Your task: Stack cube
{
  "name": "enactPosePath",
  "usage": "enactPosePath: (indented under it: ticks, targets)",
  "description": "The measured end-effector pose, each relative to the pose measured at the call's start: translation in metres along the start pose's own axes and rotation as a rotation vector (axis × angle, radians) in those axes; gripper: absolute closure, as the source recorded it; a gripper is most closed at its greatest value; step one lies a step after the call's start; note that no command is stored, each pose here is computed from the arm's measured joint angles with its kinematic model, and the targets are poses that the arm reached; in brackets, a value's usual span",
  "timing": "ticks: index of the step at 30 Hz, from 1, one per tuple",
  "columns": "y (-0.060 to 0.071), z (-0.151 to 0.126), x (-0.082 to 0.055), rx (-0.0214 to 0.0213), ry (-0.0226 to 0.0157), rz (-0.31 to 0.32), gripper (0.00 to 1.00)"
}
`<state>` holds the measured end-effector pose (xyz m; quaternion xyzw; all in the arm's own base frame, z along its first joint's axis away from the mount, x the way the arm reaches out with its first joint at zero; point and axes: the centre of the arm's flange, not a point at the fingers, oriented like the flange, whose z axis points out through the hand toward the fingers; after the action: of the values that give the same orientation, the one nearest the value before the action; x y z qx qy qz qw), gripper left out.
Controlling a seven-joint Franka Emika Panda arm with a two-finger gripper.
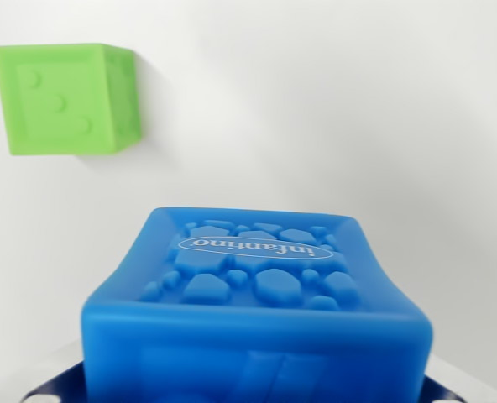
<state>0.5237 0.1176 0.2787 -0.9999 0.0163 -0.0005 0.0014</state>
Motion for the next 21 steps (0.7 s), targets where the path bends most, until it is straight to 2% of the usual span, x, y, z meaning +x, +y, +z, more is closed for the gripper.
enactPosePath:
  ticks: [10,21]
  targets:
    - [-0.018,-0.005,-0.006,-0.0002,-0.0015,-0.005,1.00]
    - [-0.038,-0.011,-0.013,0.0004,-0.0001,-0.012,1.00]
